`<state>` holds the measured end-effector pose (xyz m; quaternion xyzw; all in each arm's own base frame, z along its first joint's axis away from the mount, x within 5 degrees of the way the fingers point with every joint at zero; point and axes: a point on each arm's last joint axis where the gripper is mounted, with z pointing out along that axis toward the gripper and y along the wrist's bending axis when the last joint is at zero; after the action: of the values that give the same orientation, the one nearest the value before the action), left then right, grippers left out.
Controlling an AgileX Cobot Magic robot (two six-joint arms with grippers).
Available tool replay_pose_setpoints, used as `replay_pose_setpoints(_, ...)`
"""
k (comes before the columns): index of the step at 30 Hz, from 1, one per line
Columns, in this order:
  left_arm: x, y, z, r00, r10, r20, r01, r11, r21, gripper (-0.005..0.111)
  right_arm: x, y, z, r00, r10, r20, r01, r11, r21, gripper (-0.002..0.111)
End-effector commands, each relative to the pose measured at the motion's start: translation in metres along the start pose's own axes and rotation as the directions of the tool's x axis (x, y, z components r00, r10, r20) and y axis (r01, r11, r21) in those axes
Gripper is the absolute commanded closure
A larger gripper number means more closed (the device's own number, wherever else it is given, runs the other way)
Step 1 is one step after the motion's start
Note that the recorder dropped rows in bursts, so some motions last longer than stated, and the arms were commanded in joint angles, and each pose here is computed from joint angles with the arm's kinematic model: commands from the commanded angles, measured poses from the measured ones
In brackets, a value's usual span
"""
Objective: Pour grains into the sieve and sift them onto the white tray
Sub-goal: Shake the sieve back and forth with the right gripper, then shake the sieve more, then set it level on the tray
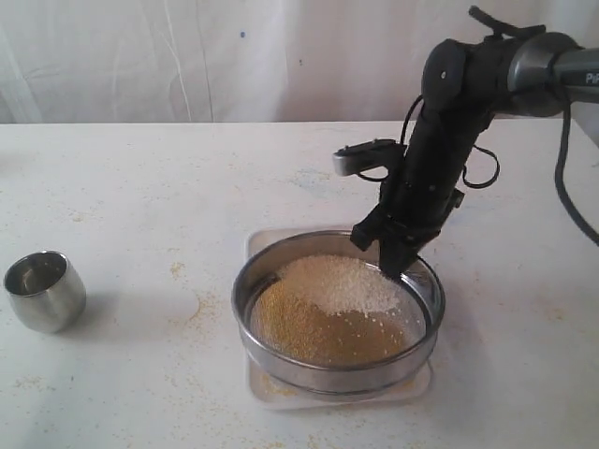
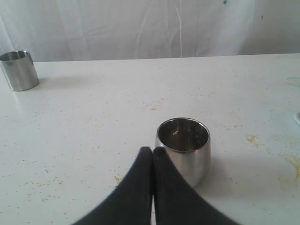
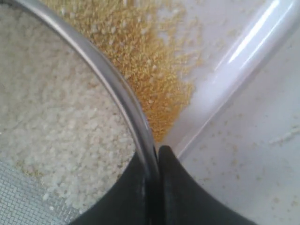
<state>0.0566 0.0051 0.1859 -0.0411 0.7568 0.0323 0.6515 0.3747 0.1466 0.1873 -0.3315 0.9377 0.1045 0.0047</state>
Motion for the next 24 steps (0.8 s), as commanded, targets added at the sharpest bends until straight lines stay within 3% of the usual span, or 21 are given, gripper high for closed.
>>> replay_pose_setpoints(1,0.001,0.0,0.0,1.0,-0.008,-0.001,0.008,1.0,0.001,0.107,-0.002,-0.019,-0.012,0.972,0.211,0.106,-0.228,0.953,0.201,0.108)
replay_pose_setpoints(4,0.001,0.0,0.0,1.0,-0.008,-0.001,0.008,1.0,0.001,0.107,-0.001,-0.002,-0.011,0.996,-0.089,0.016,0.087,0.989,0.122,0.108)
replay_pose_setpoints(5,0.001,0.0,0.0,1.0,-0.008,-0.001,0.008,1.0,0.001,0.107,-0.001,-0.003,-0.013,0.995,-0.095,0.021,0.091,0.986,0.14,0.108)
replay_pose_setpoints(7,0.001,0.0,0.0,1.0,-0.008,-0.001,0.008,1.0,0.001,0.107,-0.008,-0.011,-0.02,0.984,0.096,0.149,-0.128,0.966,0.224,0.108)
replay_pose_setpoints(8,0.001,0.0,0.0,1.0,-0.008,-0.001,0.008,1.0,0.001,0.107,-0.009,-0.01,-0.024,0.973,0.137,0.183,-0.176,0.96,0.218,0.108)
replay_pose_setpoints(9,0.001,0.0,0.0,1.0,-0.008,-0.001,0.008,1.0,0.001,0.107,-0.01,-0.005,-0.027,0.978,0.093,0.187,-0.13,0.972,0.197,0.108)
replay_pose_setpoints(11,0.001,0.0,0.0,1.0,-0.008,-0.001,0.008,1.0,0.001,0.107,-0.012,0.012,-0.032,0.977,-0.105,0.186,0.077,0.985,0.153,0.108)
replay_pose_setpoints(12,0.001,0.0,0.0,1.0,-0.008,-0.001,0.008,1.0,0.001,0.107,-0.013,0.013,-0.036,0.971,-0.116,0.208,0.081,0.982,0.171,0.108)
replay_pose_setpoints(15,0.001,0.0,0.0,1.0,-0.008,-0.001,0.008,1.0,0.001,0.107,-0.019,0.009,-0.051,0.929,0.089,0.359,-0.163,0.97,0.18,0.108)
replay_pose_setpoints(16,0.001,0.0,0.0,1.0,-0.008,-0.001,0.008,1.0,0.001,0.107,-0.017,0.011,-0.055,0.926,0.112,0.362,-0.179,0.971,0.158,0.108)
replay_pose_setpoints(17,0.001,0.0,0.0,1.0,-0.008,-0.001,0.008,1.0,0.001,0.107,-0.014,0.021,-0.057,0.942,0.061,0.329,-0.106,0.987,0.122,0.108)
replay_pose_setpoints(19,0.001,0.0,0.0,1.0,-0.008,-0.001,0.008,1.0,0.001,0.107,-0.009,0.038,-0.06,0.952,-0.168,0.255,0.15,0.985,0.089,0.108)
replay_pose_setpoints(20,0.001,0.0,0.0,1.0,-0.008,-0.001,0.008,1.0,0.001,0.107,-0.007,0.04,-0.061,0.95,-0.194,0.243,0.177,0.98,0.091,0.108)
replay_pose_setpoints(21,0.001,0.0,0.0,1.0,-0.008,-0.001,0.008,1.0,0.001,0.107,-0.008,0.037,-0.063,0.949,-0.184,0.255,0.155,0.98,0.126,0.108)
replay_pose_setpoints(24,0.001,0.0,0.0,1.0,-0.008,-0.001,0.008,1.0,0.001,0.107,-0.012,0.014,-0.072,0.921,0.066,0.383,-0.154,0.967,0.202,0.108)
